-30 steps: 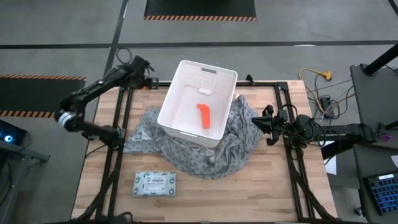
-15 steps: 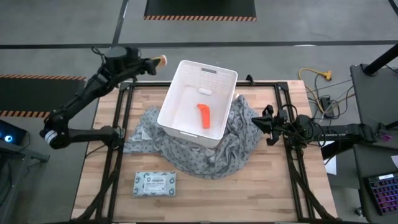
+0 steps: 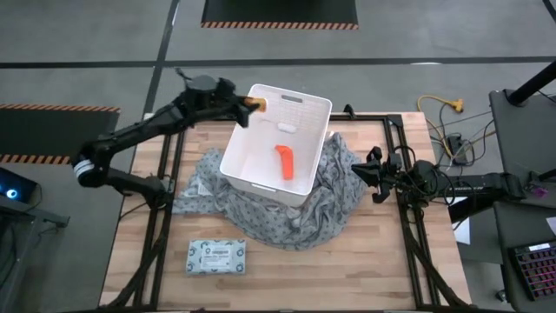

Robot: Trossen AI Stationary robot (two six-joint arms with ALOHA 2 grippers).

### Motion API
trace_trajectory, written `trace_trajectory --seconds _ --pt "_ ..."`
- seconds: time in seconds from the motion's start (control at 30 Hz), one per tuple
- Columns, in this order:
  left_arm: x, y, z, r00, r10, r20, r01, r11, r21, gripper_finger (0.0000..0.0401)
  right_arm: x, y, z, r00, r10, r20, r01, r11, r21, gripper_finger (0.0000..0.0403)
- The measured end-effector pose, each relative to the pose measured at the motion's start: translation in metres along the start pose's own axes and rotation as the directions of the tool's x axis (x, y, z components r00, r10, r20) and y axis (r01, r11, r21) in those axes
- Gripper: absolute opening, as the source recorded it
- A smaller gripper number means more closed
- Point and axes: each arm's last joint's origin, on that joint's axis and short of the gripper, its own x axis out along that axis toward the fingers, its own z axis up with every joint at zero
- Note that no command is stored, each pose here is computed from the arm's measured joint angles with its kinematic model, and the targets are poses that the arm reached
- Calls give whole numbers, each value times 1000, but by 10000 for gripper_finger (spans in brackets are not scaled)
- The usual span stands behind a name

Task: Pick & place medical supplies in basket/bin
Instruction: Put the orange pill bottle into the white bin

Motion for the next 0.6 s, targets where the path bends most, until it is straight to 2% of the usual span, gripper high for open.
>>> trace_trajectory --seconds 0.13,0.27,0.43,0.6 --pt "20 -19 10 996 -35 -76 43 994 100 178 0 0 0 1000 0 0 0 1000 0 33" --pt "46 -25 21 977 11 -213 23 987 158 178 0 0 -1 1000 -4 -11 4 1000 -1 33" --pt "82 -23 24 907 145 -395 -43 966 255 178 0 -1 -2 1000 -7 -21 7 1000 -2 33" --pt "114 -20 21 839 182 -512 -31 957 289 178 0 -1 -2 1000 -8 -20 8 1000 -5 33"
